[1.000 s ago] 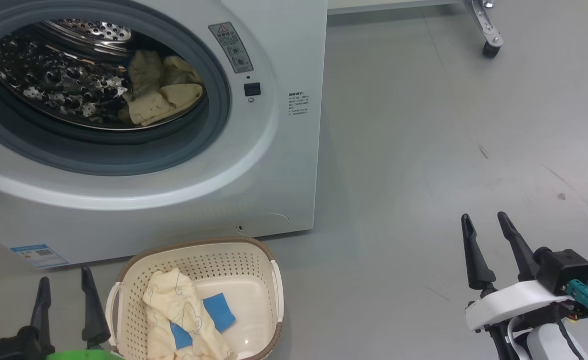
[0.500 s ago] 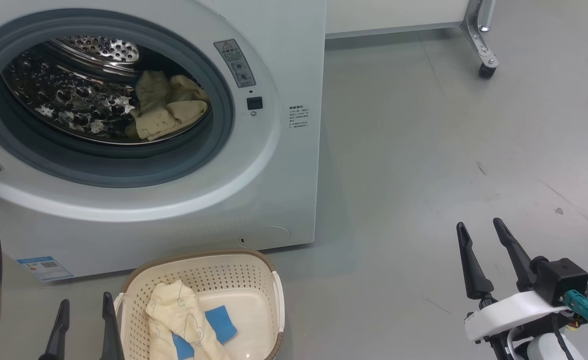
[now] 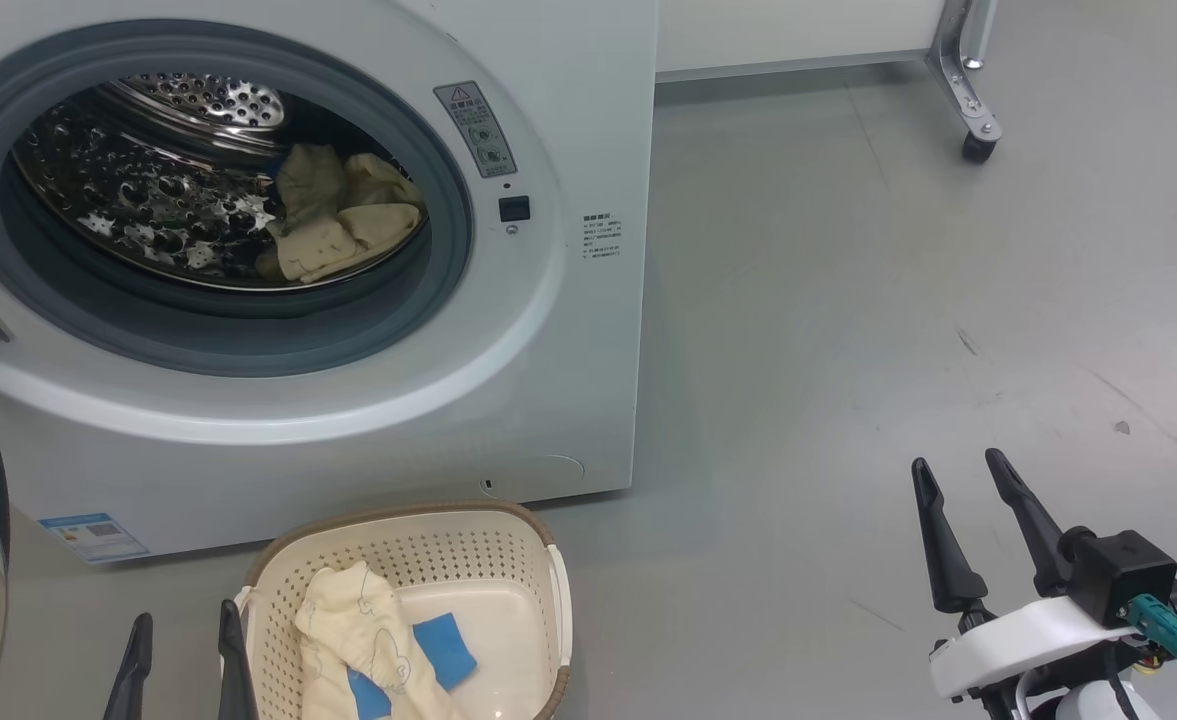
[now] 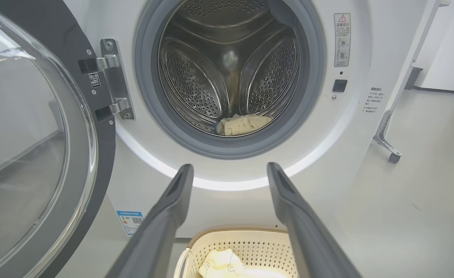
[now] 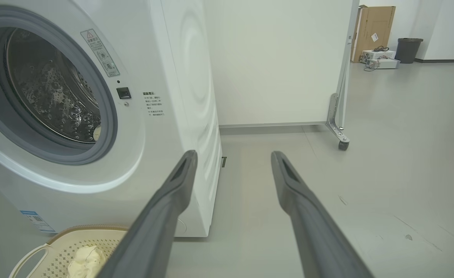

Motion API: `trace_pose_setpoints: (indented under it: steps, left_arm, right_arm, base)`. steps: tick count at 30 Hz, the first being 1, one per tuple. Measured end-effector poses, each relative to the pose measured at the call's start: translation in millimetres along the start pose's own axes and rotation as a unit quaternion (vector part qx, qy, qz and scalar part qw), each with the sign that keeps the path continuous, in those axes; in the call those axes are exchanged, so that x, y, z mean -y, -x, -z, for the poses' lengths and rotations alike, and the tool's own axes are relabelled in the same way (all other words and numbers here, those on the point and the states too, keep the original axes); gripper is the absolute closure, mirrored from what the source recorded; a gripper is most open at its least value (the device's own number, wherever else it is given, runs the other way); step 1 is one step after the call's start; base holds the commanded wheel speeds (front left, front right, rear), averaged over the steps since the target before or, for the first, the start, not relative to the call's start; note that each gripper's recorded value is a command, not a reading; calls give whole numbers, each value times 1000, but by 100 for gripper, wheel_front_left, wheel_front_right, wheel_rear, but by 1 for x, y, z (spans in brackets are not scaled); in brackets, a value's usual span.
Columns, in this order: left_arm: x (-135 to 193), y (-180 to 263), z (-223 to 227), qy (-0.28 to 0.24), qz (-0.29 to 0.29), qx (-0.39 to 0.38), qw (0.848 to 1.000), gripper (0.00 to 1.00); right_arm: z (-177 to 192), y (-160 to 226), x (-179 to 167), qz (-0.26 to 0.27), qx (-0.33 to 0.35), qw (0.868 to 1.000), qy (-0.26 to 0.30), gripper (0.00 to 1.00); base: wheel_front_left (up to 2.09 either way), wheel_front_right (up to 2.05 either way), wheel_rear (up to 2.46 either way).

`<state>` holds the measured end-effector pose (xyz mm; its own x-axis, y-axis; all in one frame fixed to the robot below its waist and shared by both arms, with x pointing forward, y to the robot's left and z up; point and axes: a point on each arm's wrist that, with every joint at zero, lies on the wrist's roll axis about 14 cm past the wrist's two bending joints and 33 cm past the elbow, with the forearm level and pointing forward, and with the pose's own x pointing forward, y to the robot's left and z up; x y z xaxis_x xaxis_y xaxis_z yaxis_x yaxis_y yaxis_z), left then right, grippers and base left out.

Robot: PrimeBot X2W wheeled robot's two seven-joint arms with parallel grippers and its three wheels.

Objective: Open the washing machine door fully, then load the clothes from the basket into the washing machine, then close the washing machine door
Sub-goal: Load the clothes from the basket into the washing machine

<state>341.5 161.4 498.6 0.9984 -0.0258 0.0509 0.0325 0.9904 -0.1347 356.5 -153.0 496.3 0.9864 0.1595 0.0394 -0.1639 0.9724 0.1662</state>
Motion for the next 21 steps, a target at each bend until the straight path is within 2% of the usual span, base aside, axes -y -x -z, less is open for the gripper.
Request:
trace_pose_setpoints:
  steps: [13, 21]
  left_arm:
    - [5, 5, 4, 9, 2, -8, 1000, 0]
    - [8, 12, 29, 25, 1, -51, 998, 0]
  right_arm:
    - [2, 2, -3, -3, -6, 1000, -3, 0]
    - [12, 3, -5, -5, -26, 1000, -8, 0]
  base:
    - [0, 0, 0]
    - [0, 0, 0]
